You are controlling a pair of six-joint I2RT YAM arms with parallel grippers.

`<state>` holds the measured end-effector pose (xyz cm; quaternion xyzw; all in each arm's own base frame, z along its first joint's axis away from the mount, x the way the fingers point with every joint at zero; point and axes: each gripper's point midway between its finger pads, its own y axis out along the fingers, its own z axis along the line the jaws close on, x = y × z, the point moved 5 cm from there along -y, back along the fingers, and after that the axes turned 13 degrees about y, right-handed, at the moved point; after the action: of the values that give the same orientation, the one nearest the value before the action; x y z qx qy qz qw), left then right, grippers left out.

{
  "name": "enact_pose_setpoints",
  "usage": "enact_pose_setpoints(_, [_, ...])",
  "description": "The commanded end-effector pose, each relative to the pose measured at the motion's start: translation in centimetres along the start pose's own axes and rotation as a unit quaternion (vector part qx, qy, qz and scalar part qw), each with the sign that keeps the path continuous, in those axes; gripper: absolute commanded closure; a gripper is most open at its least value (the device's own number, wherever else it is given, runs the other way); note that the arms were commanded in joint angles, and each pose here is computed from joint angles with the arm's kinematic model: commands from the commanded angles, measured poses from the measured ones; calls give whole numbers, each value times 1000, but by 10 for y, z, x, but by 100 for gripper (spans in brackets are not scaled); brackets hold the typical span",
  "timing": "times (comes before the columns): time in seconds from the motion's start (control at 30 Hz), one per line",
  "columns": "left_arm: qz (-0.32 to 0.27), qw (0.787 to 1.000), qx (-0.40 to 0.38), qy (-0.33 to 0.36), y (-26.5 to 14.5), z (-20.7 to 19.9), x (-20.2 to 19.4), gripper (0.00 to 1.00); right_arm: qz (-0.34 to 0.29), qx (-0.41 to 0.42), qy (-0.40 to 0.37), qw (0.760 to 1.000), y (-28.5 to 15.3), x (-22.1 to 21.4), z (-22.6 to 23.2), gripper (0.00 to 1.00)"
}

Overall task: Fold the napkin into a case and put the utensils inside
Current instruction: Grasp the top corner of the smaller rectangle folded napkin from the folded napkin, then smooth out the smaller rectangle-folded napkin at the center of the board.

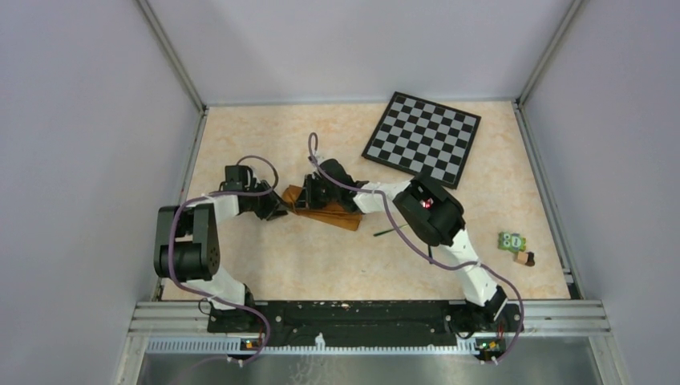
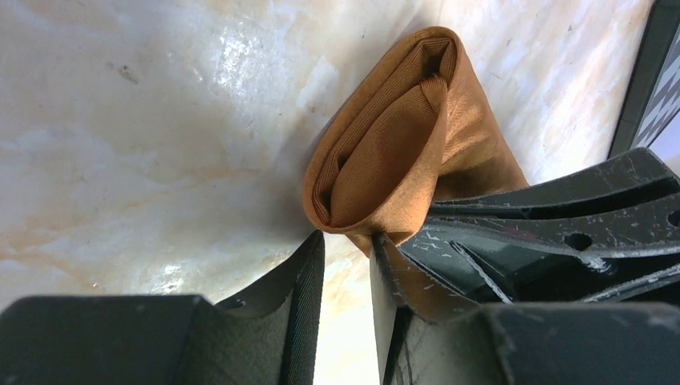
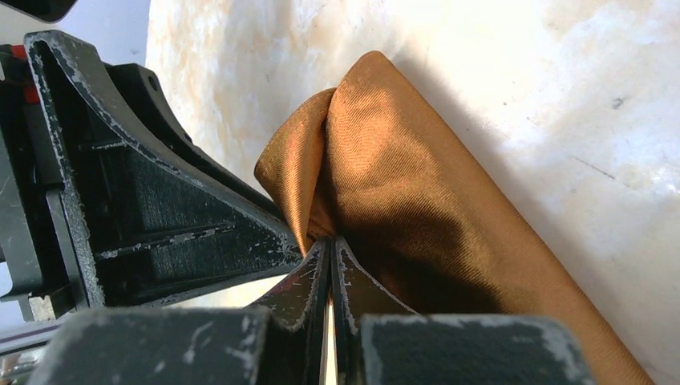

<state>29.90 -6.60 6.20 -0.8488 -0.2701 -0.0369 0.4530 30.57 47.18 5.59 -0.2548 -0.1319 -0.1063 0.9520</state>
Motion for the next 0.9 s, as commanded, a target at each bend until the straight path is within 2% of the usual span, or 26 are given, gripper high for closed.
enact_pose_setpoints(0.0, [7, 996, 93, 11, 13, 28, -6, 64, 27, 51, -27, 998, -34, -17, 65, 100])
enact_pose_setpoints(0.07, [3, 995, 97, 15, 10, 27, -3, 63, 33, 44, -36, 998, -56, -10, 70, 97])
enact_pose_setpoints(0.17, [-5, 995, 96, 23, 6, 24, -1, 60, 29, 37, -73, 996, -90, -2, 74, 86])
enact_pose_setpoints(0.27, [-4, 995, 92, 26, -1, 22, -7, 50, 34, 37, -144, 988, -120, -1, 74, 68])
enact_pose_setpoints(0.37, [-4, 997, 78, 28, -10, 17, -15, 43, 13, 18, -249, 968, -145, 4, 68, 50])
enact_pose_setpoints(0.43, [-10, 997, 71, 33, -17, 13, -18, 39, -4, -20, -321, 947, -160, 8, 57, 20])
enact_pose_setpoints(0.53, [-17, 997, 62, 47, -27, 7, -17, 36, -37, -70, -399, 914, -174, 17, 38, 19])
enact_pose_setpoints(0.7, [-16, 997, 56, 59, -35, 1, -13, 34, -13, -113, -456, 883, -165, 21, 17, 19])
enact_pose_setpoints(0.77, [-12, 997, 42, 59, -35, -3, -14, 34, -4, -141, -462, 875, -162, 23, 6, 26])
enact_pose_setpoints(0.87, [6, 999, -15, 46, -31, -12, -23, 36, -2, -151, -468, 871, -162, 23, 2, 44])
